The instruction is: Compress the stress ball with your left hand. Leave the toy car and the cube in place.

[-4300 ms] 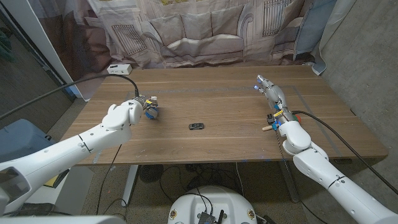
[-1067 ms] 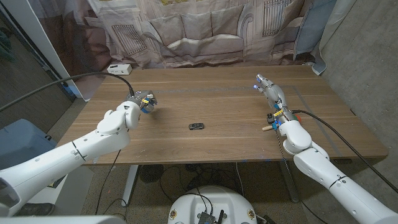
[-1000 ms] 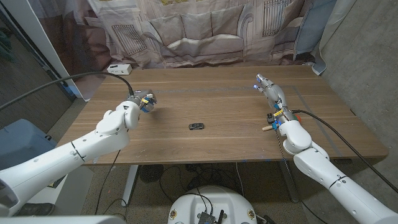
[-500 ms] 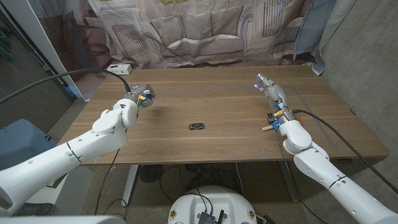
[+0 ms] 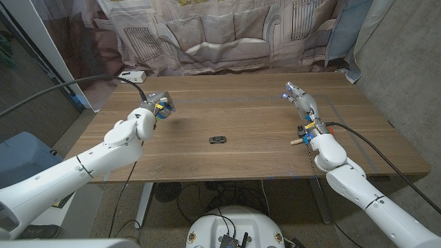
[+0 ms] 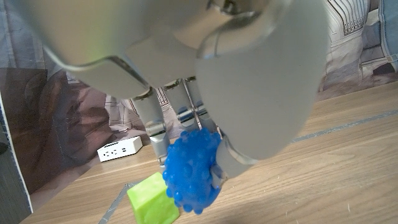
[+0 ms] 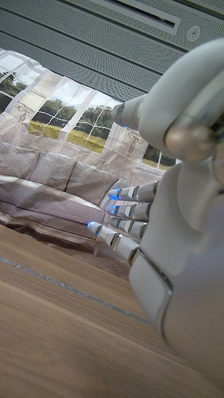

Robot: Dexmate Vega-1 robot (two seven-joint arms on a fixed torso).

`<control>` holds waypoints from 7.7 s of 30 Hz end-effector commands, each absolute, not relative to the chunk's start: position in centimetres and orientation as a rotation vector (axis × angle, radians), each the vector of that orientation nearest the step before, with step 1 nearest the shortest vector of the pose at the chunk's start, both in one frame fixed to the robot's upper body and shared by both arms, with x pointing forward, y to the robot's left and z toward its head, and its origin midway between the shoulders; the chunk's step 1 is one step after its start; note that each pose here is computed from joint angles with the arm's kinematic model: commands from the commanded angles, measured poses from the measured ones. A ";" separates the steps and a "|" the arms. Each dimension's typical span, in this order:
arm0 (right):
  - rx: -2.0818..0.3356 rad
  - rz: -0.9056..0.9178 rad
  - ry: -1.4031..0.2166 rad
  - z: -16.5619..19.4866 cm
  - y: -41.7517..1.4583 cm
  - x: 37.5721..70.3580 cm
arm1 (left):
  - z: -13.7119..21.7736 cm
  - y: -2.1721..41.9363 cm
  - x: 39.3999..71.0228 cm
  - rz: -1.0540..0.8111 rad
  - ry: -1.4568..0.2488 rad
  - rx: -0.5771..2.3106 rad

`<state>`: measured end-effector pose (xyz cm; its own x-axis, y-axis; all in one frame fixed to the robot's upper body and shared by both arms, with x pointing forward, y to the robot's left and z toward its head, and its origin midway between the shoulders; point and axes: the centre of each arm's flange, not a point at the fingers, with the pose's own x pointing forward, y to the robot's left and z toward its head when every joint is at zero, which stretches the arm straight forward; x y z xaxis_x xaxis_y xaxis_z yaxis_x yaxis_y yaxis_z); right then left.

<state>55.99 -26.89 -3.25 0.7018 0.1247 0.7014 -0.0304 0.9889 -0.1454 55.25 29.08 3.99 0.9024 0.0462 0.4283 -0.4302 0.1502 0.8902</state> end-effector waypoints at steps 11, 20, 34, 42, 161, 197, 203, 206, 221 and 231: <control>-0.126 0.080 -0.788 -3.2 -26.8 56.1 | 3.9 29.2 55.8 0.363 -0.341 1.334; -0.133 0.079 -0.793 -2.9 -26.7 56.2 | 4.5 29.4 56.0 0.336 -0.303 1.401; -0.125 0.073 -0.794 -2.8 -26.5 56.4 | 5.2 29.7 56.5 0.300 -0.276 1.435; -0.125 0.073 -0.797 -2.6 -26.3 56.6 | 5.5 30.1 56.6 0.309 -0.268 1.440; -0.083 0.050 -0.821 -2.5 -26.0 58.0 | 6.2 30.6 57.2 0.324 -0.313 1.390; -0.080 0.042 -0.817 -3.1 -26.6 57.5 | 7.3 29.7 57.5 0.284 -0.303 1.461; -0.079 0.043 -0.820 -3.0 -26.5 57.7 | 7.6 29.6 57.5 0.270 -0.300 1.489; -0.083 0.041 -0.822 -2.8 -26.5 57.7 | 7.6 29.6 57.6 0.266 -0.293 1.495; -0.094 0.051 -0.816 -2.4 -26.1 58.0 | 6.8 29.8 57.9 0.241 -0.315 1.490; -0.116 0.029 -0.802 -2.7 -26.1 57.8 | 4.7 29.4 58.5 0.195 -0.336 1.475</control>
